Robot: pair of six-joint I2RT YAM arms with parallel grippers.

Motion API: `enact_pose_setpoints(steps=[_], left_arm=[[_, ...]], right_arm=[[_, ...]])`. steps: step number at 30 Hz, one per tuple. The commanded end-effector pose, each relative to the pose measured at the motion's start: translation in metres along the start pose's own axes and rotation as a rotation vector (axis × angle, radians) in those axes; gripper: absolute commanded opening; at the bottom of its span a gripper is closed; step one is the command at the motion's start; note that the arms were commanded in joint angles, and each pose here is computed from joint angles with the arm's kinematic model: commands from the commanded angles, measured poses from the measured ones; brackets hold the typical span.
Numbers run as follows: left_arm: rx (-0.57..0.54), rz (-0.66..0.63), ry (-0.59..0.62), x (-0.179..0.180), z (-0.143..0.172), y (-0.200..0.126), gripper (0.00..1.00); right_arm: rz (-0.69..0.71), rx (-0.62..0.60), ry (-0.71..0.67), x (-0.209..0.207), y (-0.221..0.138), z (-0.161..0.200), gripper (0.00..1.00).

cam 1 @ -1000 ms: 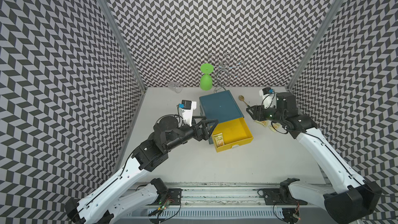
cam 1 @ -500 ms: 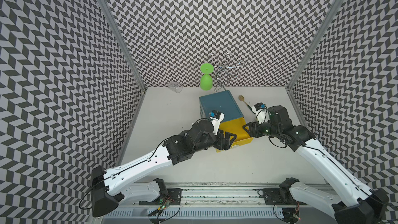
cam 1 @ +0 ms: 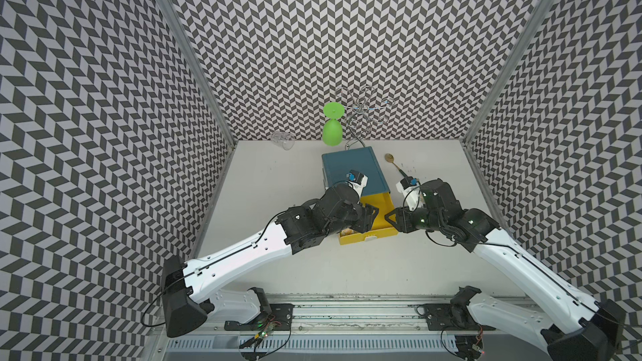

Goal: Take the cookies out of the drawer
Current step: Adjust the storage box at the center of the board.

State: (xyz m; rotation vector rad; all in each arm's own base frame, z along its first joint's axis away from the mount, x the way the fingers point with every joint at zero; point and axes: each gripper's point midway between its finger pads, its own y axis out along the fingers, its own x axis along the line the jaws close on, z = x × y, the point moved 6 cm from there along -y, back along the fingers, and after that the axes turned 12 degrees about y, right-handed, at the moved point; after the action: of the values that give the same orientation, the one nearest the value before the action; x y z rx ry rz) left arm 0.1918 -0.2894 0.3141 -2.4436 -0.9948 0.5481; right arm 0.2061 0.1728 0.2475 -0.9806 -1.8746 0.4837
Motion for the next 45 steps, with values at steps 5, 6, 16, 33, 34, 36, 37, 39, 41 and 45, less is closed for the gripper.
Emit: enact_pose_setpoints(steps=[5, 6, 16, 33, 34, 36, 37, 39, 41, 45], left_arm=[[0.101, -0.138, 0.102, 0.021, -0.004, -0.014, 0.64], [0.116, -0.144, 0.111, 0.022, -0.004, -0.014, 0.65], [0.32, -0.222, 0.115, 0.027, 0.033, 0.022, 0.76], [0.503, -0.326, 0.05, 0.044, 0.09, 0.042, 0.84], [0.508, -0.323, 0.049, 0.044, 0.092, 0.043, 0.84], [0.523, -0.327, 0.056, 0.045, 0.095, 0.045, 0.85], [0.536, -0.338, 0.059, 0.046, 0.097, 0.045, 0.85], [0.554, -0.349, 0.066, 0.048, 0.1, 0.046, 0.85], [0.556, -0.348, 0.071, 0.049, 0.101, 0.047, 0.85], [0.52, -0.269, 0.059, 0.039, 0.098, 0.053, 0.84]], right_arm=[[-0.104, -0.048, 0.06, 0.024, -0.002, 0.003, 0.43], [-0.103, -0.051, 0.066, 0.024, -0.001, 0.004, 0.43], [-0.106, -0.054, 0.058, 0.026, 0.002, 0.009, 0.42], [-0.092, -0.049, 0.027, 0.024, 0.003, 0.01, 0.42], [-0.094, -0.05, 0.026, 0.024, 0.003, 0.01, 0.42], [-0.097, -0.047, 0.026, 0.025, 0.003, 0.01, 0.41], [-0.099, -0.045, 0.027, 0.025, 0.004, 0.009, 0.42], [-0.104, -0.041, 0.025, 0.026, 0.004, 0.009, 0.42], [-0.099, -0.044, 0.024, 0.026, 0.005, 0.009, 0.42], [-0.109, -0.046, 0.025, 0.027, 0.005, 0.008, 0.42]])
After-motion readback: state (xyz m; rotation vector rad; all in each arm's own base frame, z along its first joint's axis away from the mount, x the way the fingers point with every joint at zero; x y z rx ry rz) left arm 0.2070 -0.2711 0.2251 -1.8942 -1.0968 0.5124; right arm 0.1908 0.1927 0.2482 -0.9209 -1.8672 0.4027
